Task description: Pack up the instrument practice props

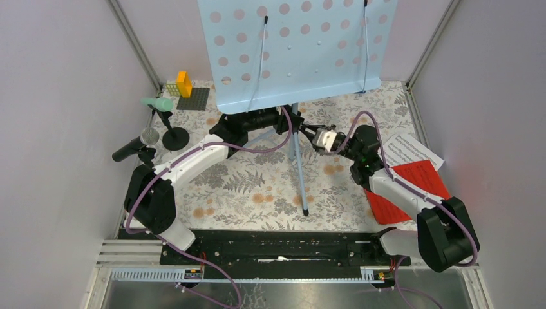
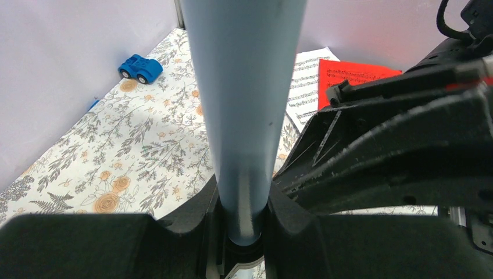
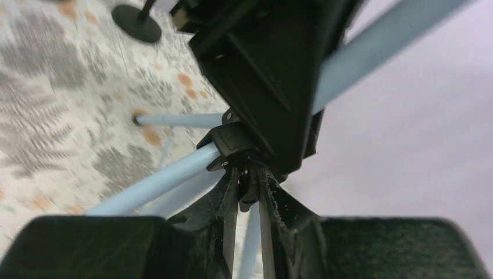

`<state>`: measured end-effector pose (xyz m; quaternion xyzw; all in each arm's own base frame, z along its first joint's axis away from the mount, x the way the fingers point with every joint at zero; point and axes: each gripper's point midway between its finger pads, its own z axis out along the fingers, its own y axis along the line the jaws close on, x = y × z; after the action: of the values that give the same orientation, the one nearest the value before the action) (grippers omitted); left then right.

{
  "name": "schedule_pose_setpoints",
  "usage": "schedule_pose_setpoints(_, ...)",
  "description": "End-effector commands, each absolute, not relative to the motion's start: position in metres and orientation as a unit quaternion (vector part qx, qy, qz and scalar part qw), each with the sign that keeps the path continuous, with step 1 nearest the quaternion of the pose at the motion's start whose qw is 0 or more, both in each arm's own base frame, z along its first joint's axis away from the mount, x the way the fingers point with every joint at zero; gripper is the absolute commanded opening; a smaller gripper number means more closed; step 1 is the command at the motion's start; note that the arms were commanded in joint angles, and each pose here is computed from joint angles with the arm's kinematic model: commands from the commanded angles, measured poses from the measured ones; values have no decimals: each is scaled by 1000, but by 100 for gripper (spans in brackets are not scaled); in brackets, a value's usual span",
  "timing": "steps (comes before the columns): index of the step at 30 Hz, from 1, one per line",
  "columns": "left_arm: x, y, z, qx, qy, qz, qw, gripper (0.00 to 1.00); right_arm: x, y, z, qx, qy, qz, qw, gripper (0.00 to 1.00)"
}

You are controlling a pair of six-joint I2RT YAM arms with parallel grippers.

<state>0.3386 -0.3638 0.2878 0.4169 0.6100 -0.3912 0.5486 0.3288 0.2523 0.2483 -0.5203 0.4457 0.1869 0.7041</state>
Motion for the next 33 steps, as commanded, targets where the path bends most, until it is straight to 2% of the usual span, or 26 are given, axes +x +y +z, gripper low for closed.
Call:
schedule_pose_setpoints(1,277,-390,235,453,644,-462,408,0,292,271,155,-736,354,129,562,0)
schedule_pose_setpoints(7,277,-391,235,452,645,-463,407,0,330,240,148,-792,345,-114,491,0)
schedule_pose_setpoints(10,279,-390,236,447,650,-459,409,0,342,228,165,-766,318,-228,510,3)
schedule_pose_setpoints(13,281,-390,236,445,653,-455,410,0,338,224,185,-726,322,-252,554,9)
schedule_pose_setpoints(17,282,-390,235,444,654,-454,411,0,332,218,216,-641,382,-207,633,17)
schedule_pose_setpoints(21,284,-388,236,440,658,-449,415,0,318,208,236,-539,467,-116,691,37)
schedule_pose_setpoints(25,286,-386,237,437,659,-445,420,1,303,184,250,-358,574,0,737,53)
schedule_pose_setpoints(29,287,-386,237,435,660,-444,423,3,287,159,246,-192,636,91,742,65)
schedule_pose_setpoints(31,287,-386,237,433,661,-444,421,10,279,151,241,-118,663,140,726,68)
schedule_pose_setpoints(33,286,-386,243,438,655,-445,425,26,269,154,232,-73,686,193,697,69)
